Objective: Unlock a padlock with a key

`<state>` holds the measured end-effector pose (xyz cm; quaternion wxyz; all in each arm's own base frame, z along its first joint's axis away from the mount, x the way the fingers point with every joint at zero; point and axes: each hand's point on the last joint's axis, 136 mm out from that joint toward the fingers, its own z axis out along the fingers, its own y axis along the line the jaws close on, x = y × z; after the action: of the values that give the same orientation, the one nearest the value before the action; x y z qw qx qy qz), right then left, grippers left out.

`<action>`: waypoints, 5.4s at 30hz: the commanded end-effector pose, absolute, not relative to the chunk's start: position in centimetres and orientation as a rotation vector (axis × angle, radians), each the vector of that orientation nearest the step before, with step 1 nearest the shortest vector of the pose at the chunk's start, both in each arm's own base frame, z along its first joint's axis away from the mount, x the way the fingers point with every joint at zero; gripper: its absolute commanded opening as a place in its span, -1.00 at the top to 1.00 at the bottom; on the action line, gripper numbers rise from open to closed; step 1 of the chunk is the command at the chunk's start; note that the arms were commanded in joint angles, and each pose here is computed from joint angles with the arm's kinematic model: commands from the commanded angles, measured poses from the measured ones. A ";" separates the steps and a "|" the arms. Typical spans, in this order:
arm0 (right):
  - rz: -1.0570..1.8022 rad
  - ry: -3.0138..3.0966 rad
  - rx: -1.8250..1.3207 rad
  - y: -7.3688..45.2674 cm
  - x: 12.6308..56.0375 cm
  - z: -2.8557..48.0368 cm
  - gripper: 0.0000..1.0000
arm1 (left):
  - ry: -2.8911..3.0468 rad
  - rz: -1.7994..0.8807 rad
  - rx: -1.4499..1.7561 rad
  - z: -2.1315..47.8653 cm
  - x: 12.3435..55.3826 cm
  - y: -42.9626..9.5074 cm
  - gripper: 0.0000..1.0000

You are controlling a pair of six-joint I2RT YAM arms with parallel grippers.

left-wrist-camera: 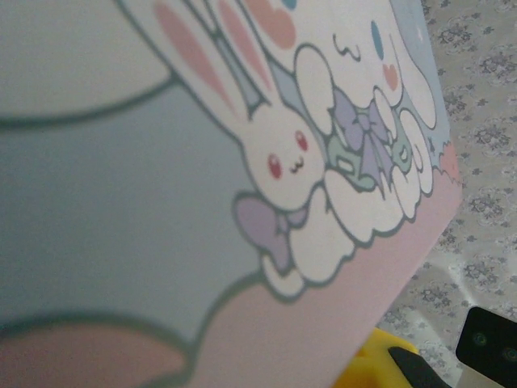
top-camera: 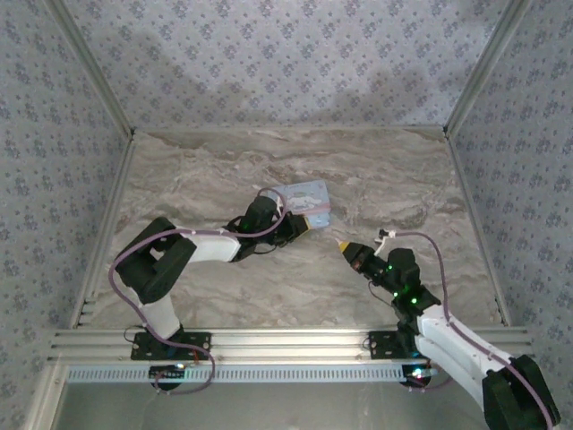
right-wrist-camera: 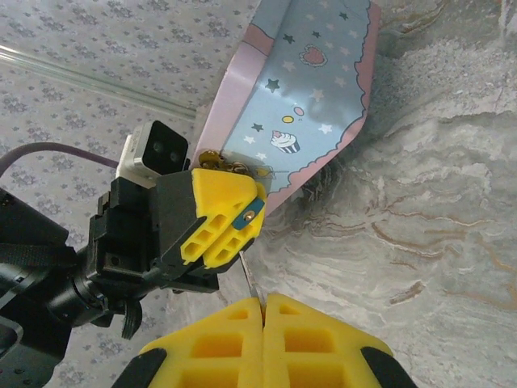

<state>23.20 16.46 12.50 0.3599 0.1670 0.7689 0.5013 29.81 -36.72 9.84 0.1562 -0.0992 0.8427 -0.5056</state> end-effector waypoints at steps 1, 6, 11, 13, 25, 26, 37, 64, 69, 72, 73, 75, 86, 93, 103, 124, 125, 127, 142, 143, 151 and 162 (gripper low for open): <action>1.322 1.898 0.476 16.5 24.3 15.2 1.00 | 2.282 -1.580 -0.249 13.8 30.6 -37.5 1.00; 1.382 1.874 0.524 17.1 25.1 16.6 1.00 | 2.271 -1.606 -0.257 13.8 30.5 -37.5 1.00; 1.442 1.855 0.522 18.1 26.0 18.8 1.00 | 2.261 -1.612 -0.257 14.0 30.6 -37.4 1.00; 1.453 1.854 0.527 18.4 26.5 19.7 1.00 | 2.259 -1.616 -0.255 14.0 30.6 -37.5 1.00; 1.473 1.945 0.548 19.8 27.7 16.7 1.00 | 2.216 -1.662 -0.272 14.6 30.8 -37.5 1.00; 1.475 1.952 0.550 19.9 27.7 16.4 1.00 | 2.217 -1.666 -0.272 14.6 30.8 -37.5 1.00; 1.485 1.997 0.545 21.6 27.6 13.8 1.00 | 2.227 -1.666 -0.278 14.2 30.7 -37.5 1.00; 1.507 1.993 0.541 22.7 27.8 12.4 1.00 | 2.232 -1.677 -0.273 14.2 30.6 -37.6 1.00; 1.512 1.983 0.534 22.8 27.9 12.7 1.00 | 2.231 -1.678 -0.275 14.1 30.7 -37.7 1.00; 1.511 1.981 0.533 22.9 27.9 12.8 1.00 | 2.230 -1.683 -0.273 14.1 30.7 -37.7 1.00; 1.514 1.977 0.536 22.9 28.0 12.8 1.00 | 2.231 -1.684 -0.273 14.1 30.6 -37.7 1.00; 1.510 1.975 0.541 22.8 28.0 12.8 1.00 | 2.230 -1.684 -0.274 14.1 30.7 -37.7 1.00; 1.549 1.940 0.567 23.2 28.7 13.1 1.00 | 2.220 -1.718 -0.257 14.4 30.4 -38.0 1.00; 1.599 1.924 0.583 23.8 28.9 13.8 1.00 | 2.217 -1.732 -0.248 14.4 30.2 -38.2 1.00; 1.706 1.881 0.688 24.1 29.2 14.4 1.00 | 2.212 -1.739 -0.245 14.3 30.1 -38.2 1.00; 1.822 1.807 0.767 24.2 30.2 15.0 1.00 | 2.207 -1.761 -0.232 14.4 29.9 -38.3 1.00; 1.822 1.806 0.760 24.2 30.2 15.1 1.00 | 2.208 -1.763 -0.230 14.4 29.8 -38.3 1.00; 1.821 1.803 0.765 24.0 30.3 15.1 1.00 | 2.210 -1.764 -0.228 14.4 29.8 -38.4 1.00; 1.940 1.753 0.771 24.6 30.9 17.8 1.00 | 2.203 -1.776 -0.224 14.6 29.7 -38.6 1.00; 1.935 1.757 0.770 24.6 30.9 17.6 1.00 | 2.203 -1.776 -0.225 14.5 29.7 -38.6 1.00; 1.838 1.810 0.733 24.4 30.5 15.4 1.00 | 2.203 -1.783 -0.221 14.7 29.7 -38.8 1.00; 1.780 1.857 0.723 24.3 30.7 14.0 1.00 | 2.225 -1.776 -0.221 14.3 29.4 -38.7 1.00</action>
<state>30.16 23.92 12.86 0.2095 0.2849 0.6824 0.6397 31.72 -36.99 13.46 0.1727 -0.1246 0.7774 -0.5919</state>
